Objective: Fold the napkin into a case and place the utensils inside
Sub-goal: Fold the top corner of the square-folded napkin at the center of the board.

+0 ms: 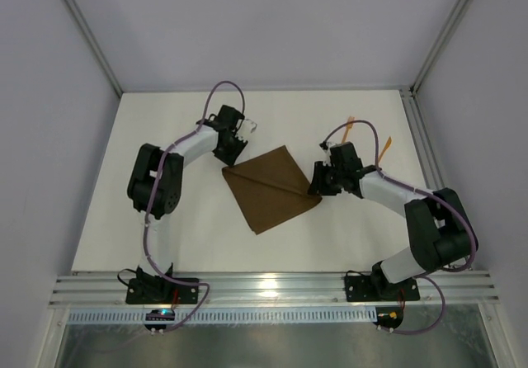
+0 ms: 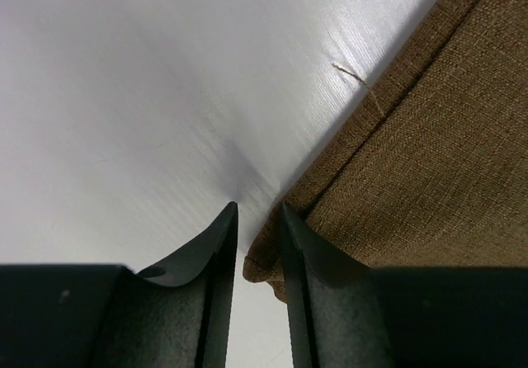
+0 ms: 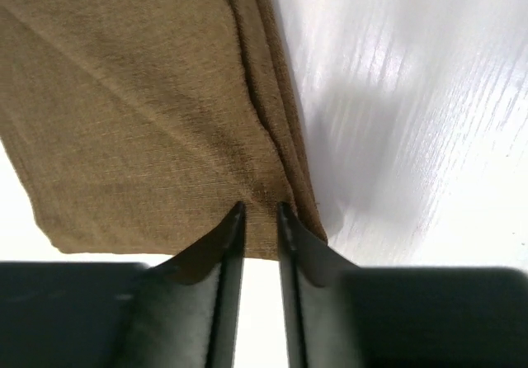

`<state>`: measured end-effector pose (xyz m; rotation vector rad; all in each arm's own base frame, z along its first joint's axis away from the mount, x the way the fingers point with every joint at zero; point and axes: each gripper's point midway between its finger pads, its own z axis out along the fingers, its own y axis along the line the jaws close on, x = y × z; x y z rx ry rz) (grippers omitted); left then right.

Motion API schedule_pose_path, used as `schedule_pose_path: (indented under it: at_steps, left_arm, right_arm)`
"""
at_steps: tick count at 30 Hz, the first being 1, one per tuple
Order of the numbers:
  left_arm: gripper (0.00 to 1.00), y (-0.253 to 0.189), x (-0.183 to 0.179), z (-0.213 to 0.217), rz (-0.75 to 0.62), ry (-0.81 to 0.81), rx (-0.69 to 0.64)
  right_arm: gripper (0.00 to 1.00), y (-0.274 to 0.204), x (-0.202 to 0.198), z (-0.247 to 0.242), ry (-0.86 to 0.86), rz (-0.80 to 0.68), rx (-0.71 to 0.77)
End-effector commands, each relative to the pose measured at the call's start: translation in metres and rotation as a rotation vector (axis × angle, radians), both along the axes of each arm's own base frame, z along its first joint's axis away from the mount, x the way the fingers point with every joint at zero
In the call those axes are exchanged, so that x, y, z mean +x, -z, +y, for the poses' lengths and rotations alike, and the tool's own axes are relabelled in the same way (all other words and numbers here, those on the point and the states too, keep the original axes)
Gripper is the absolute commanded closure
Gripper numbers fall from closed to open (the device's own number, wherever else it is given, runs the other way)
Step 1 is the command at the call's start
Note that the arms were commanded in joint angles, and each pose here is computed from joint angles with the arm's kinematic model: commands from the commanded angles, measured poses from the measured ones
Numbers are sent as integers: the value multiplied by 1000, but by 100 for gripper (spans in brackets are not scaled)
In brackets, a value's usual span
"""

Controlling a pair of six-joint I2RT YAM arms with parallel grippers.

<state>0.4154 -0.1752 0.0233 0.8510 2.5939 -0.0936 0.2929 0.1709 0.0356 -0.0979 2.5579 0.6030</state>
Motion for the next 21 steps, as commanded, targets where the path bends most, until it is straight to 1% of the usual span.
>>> schedule_pose_path:
  at_steps: [1, 2, 4, 6, 7, 9, 10, 11, 12, 13, 15, 16, 17, 18, 19, 21]
  left_arm:
    - [70, -43, 9, -5, -92, 47, -50]
    - [67, -48, 10, -7, -101, 53, -63]
    - [62, -61, 11, -8, -122, 54, -73]
    - [60, -73, 12, -7, -144, 48, -76]
    - [59, -82, 10, -7, -156, 47, -83]
    - [59, -84, 3, -5, -149, 49, -84]
    - [58, -84, -3, -2, -136, 49, -79]
    - [58, -88, -6, -1, -138, 52, -82]
    - [58, -80, -14, 1, -111, 53, -74]
    - [59, -77, -20, 3, -92, 54, -73]
    - [60, -68, -37, 7, -34, 53, -66]
    - [63, -64, -45, 6, -8, 61, -68]
    - [64, -65, -54, 7, 2, 68, -67]
    - [65, -64, -61, 6, 3, 100, -58]
    - [64, -54, -79, 3, 27, 146, -21]
    - [63, -55, -97, -1, 14, 218, 21]
  right_arm:
    - [66, -47, 22, 7, -45, -101, 17]
    - [55, -56, 34, 9, -57, -130, 13]
    - [48, -61, 47, 10, -65, -148, 11]
    - [45, -55, 66, 12, -78, -137, 16]
    - [44, -51, 70, 13, -83, -125, 17]
    - [44, -50, 84, 17, -99, -124, 22]
    - [44, -36, 87, 20, -106, -91, 20]
    - [44, -42, 96, 26, -117, -108, 40]
    - [44, -41, 101, 30, -122, -103, 55]
    - [44, -35, 108, 35, -128, -98, 71]
    - [44, -46, 125, 49, -148, -129, 123]
    - [44, -36, 132, 53, -143, -109, 133]
    - [44, -45, 145, 59, -148, -135, 150]
    - [44, -45, 150, 62, -154, -132, 163]
    - [44, -42, 153, 65, -151, -120, 166]
    - [44, -29, 164, 69, -146, -91, 173]
